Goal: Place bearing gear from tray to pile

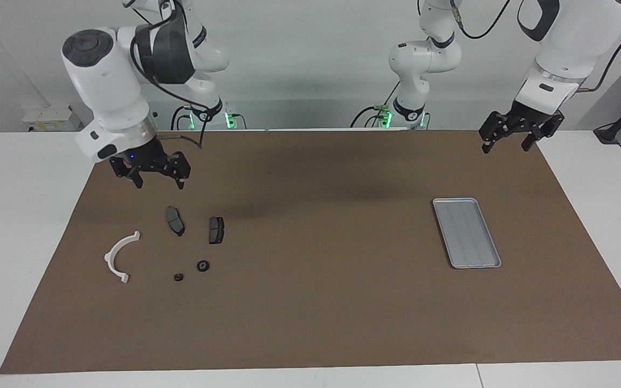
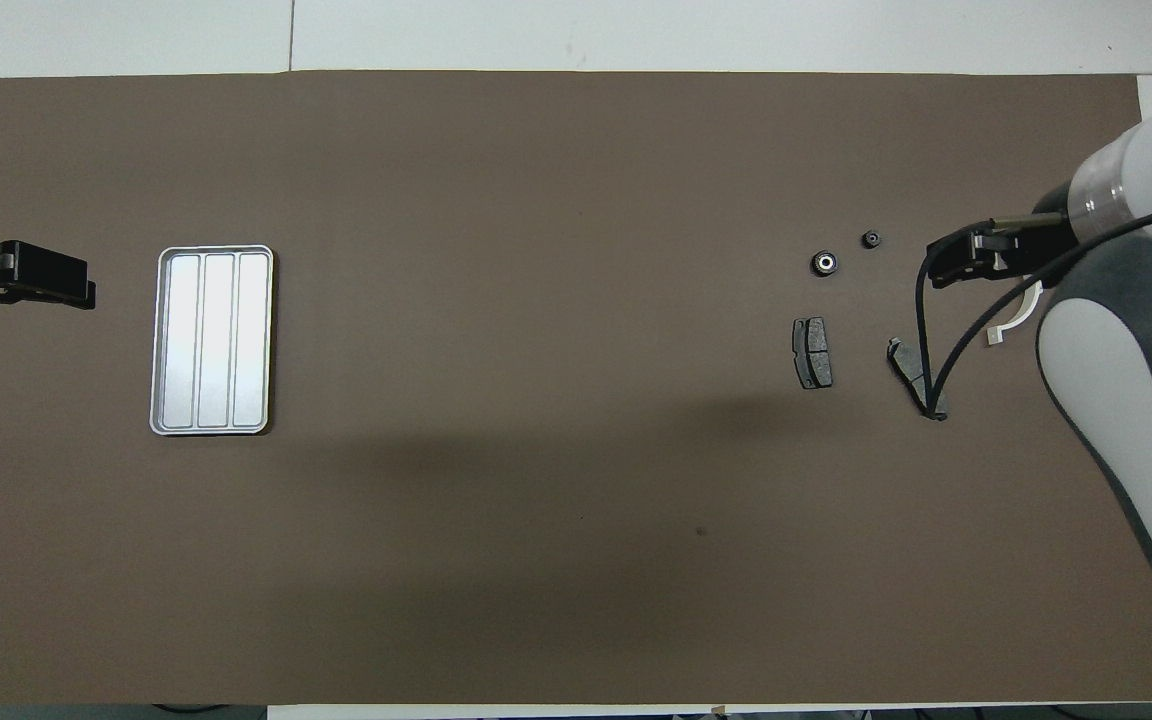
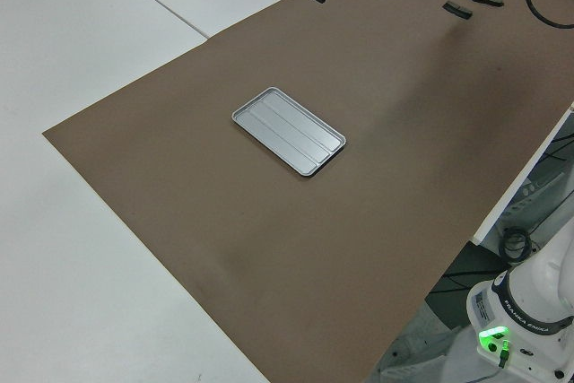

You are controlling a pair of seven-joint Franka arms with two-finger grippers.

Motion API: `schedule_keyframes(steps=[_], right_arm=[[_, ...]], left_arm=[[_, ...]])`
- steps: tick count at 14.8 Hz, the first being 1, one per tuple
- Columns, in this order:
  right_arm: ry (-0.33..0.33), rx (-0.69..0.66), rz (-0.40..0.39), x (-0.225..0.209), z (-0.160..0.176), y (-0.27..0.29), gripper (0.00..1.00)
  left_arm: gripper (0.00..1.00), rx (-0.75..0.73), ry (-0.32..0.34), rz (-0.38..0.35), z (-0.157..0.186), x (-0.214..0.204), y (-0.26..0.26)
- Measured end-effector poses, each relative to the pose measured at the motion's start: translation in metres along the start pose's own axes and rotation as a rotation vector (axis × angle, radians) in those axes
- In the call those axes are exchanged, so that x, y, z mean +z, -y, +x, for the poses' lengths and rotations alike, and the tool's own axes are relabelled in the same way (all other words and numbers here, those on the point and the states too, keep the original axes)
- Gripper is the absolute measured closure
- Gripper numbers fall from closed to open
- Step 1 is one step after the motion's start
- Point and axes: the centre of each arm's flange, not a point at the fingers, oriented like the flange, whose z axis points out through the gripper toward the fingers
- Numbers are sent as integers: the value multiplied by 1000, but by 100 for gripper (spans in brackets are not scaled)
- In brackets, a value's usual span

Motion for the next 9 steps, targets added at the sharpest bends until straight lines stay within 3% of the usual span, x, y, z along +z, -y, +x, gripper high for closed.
schedule_keyframes(steps=[5,9], right_arm=[[18,-13,-13,-56,-54,3,0],[25,-13,-16,-60,-62,2,0]], left_arm=[[0,1,-1,0,0,0,0],[0,2,-1,0,0,0,0]])
